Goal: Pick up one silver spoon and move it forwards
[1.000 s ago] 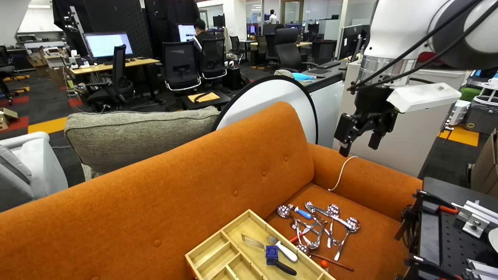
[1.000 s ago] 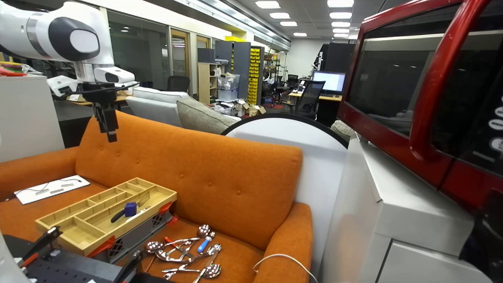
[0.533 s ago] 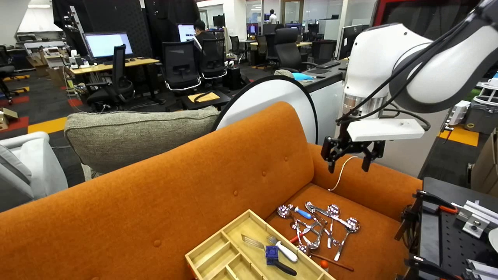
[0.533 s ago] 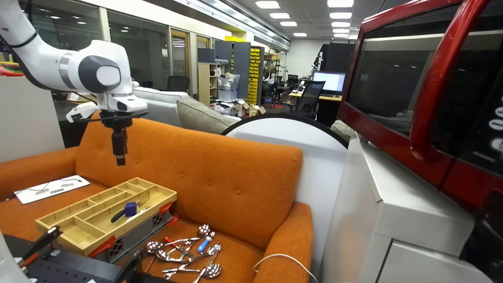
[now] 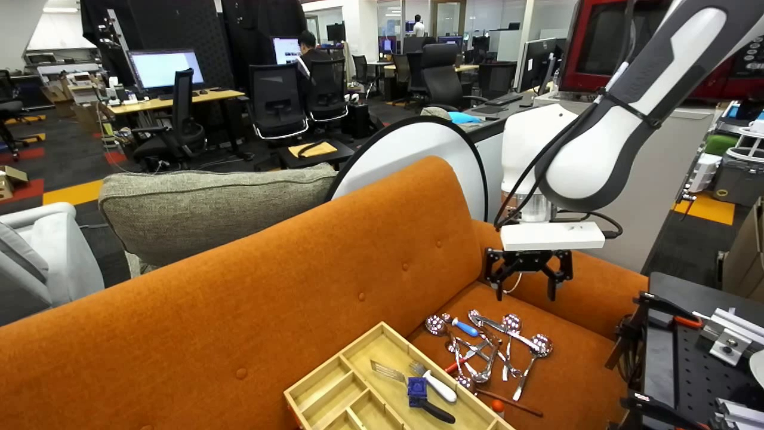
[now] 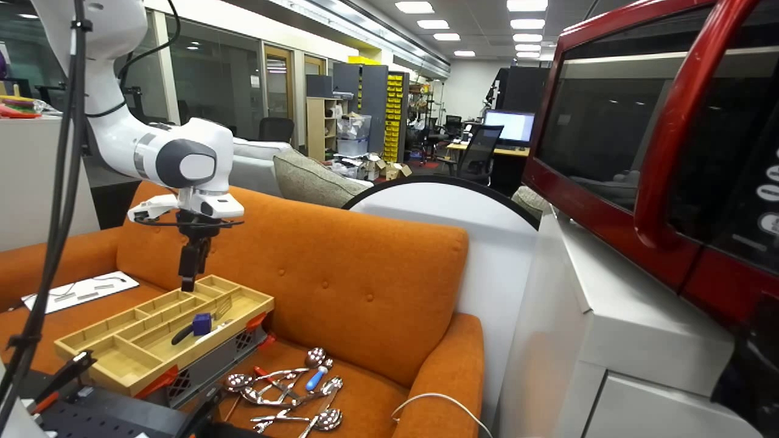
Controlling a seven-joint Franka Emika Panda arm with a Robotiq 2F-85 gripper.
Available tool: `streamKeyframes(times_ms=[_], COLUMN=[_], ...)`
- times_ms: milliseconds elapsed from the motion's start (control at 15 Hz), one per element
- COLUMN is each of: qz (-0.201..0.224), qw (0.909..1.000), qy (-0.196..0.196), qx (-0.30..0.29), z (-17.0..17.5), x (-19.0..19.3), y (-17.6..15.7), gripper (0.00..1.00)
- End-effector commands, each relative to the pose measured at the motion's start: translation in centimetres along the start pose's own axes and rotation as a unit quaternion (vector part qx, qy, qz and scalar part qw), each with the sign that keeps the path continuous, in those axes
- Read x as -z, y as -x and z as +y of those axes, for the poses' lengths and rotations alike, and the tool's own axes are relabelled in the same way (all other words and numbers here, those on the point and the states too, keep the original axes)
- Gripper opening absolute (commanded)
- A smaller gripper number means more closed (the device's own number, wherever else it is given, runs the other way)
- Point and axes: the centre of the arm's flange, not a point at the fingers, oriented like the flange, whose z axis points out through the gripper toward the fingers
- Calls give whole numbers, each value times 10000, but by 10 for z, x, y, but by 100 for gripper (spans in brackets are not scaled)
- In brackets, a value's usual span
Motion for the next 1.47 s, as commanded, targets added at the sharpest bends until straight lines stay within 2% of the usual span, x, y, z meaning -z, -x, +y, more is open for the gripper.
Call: streamKeyframes(times_ms=[0,333,800,1067,1133,1267,1400], qz=[4,17,1,-157,-125,-153,-133], qw=[10000,10000,9962,9910,9934,9927,9932], qy=[-12,1,146,297,324,398,357], qx=[-1,-76,-855,-1295,-1097,-1124,-1101], z=[-1,-2,-1,-2,8,8,6], x=[1,-2,-75,-123,-107,-119,-114], y=[0,-3,-41,-62,-52,-55,-54], gripper=[100,100,100,100,100,100,100])
